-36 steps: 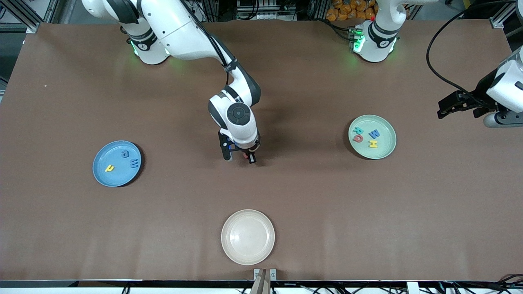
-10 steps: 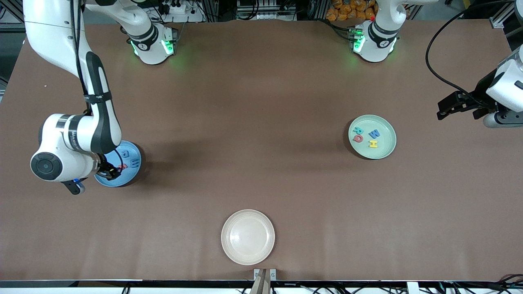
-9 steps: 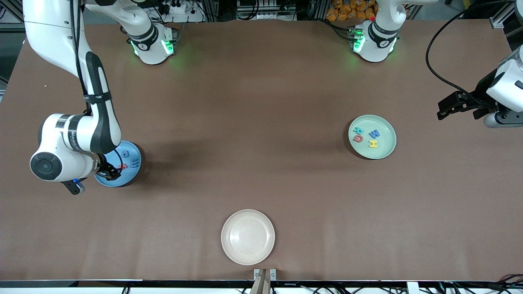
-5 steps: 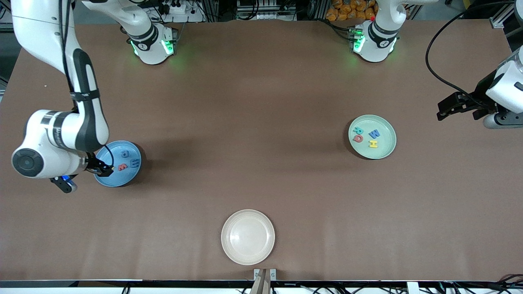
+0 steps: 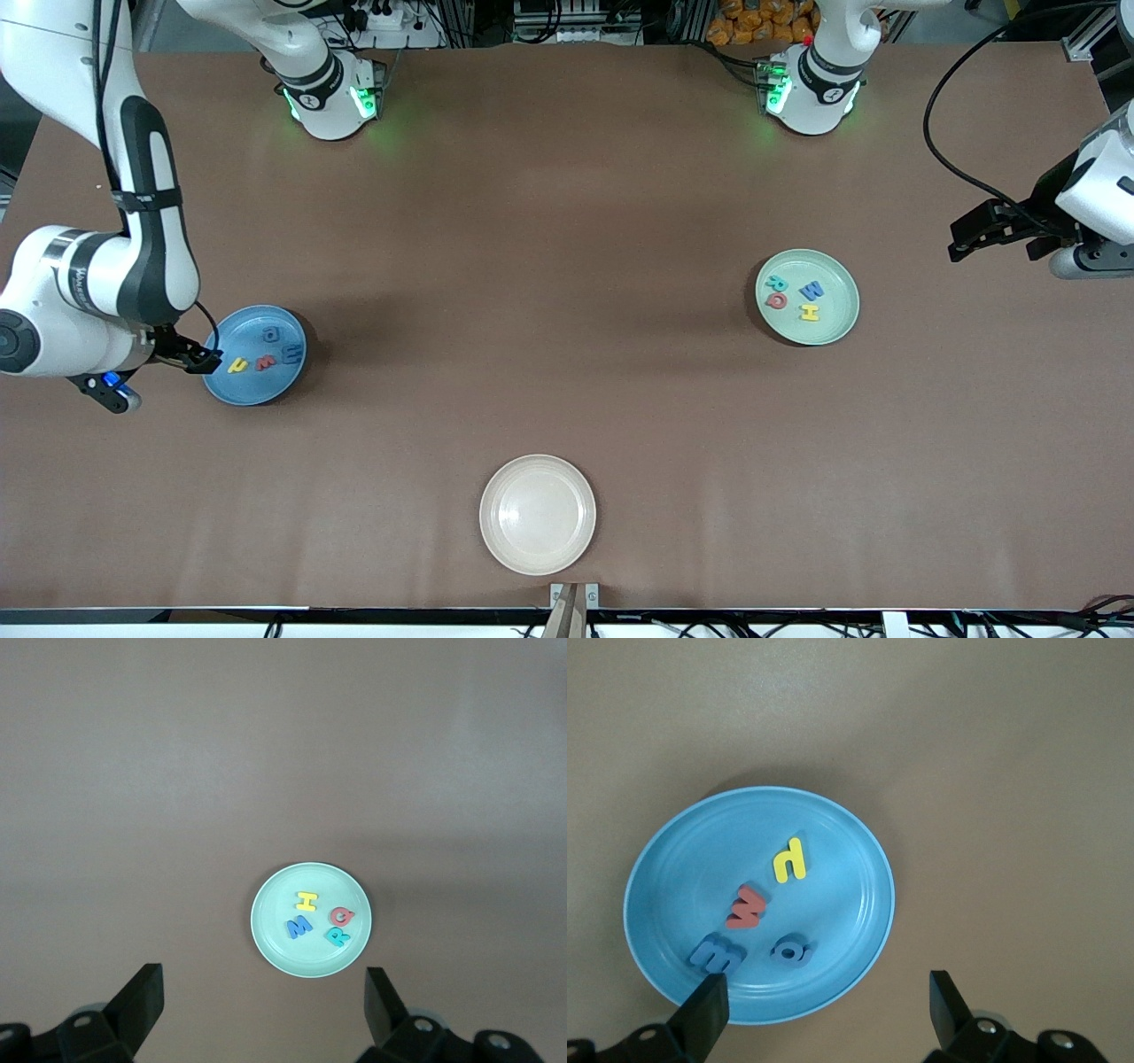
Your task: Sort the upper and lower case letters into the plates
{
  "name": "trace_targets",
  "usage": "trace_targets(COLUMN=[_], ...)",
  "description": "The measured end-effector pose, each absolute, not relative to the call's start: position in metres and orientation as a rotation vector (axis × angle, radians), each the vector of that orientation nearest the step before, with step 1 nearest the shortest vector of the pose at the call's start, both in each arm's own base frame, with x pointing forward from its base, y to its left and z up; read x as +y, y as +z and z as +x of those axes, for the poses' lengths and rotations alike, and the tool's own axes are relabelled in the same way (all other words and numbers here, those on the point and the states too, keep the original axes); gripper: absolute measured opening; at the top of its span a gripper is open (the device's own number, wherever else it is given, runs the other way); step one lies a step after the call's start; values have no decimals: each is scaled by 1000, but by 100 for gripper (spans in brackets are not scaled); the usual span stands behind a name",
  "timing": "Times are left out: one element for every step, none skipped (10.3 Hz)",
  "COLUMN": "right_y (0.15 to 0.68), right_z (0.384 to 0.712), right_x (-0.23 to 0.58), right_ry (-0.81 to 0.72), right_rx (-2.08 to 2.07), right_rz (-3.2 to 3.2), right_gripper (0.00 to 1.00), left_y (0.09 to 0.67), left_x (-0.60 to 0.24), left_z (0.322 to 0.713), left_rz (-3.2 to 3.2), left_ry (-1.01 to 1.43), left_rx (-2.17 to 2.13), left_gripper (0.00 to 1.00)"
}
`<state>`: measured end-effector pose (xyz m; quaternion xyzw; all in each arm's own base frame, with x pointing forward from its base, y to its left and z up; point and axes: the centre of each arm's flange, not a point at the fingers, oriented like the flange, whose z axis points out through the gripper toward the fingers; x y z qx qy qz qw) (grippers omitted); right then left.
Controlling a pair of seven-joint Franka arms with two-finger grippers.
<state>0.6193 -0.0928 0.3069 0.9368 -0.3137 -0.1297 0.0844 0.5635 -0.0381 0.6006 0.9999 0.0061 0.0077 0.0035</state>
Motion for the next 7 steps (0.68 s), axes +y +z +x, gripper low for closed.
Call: trace_targets(right_y=[313,320,329,339,348,356,362], right_z=[617,614,611,606,602,597,590], right_x=[-92,-94,-99,-99,-90,-77,-64], right_ry=[-396,-407,-408,-398,-384,-365,-319], right_rx=[-898,-880,-874,-861,-838,-796,-747], right_rz=[2842,2901,2950,2976,2993,3015,3044], right_gripper=[100,100,100,100,100,100,100], left_y=[601,602,603,603,603,603,603], left_x=[-38,-38,-38,-38,-39,-40,-40], left_z=[564,564,564,564,564,564,564], left_rz=[3134,3134,3134,3134,3134,3134,3134], left_ry=[27,30,32,33,34,34,34], left_rx=[19,19,19,19,18,15,15], left_gripper=[100,100,100,100,100,100,100])
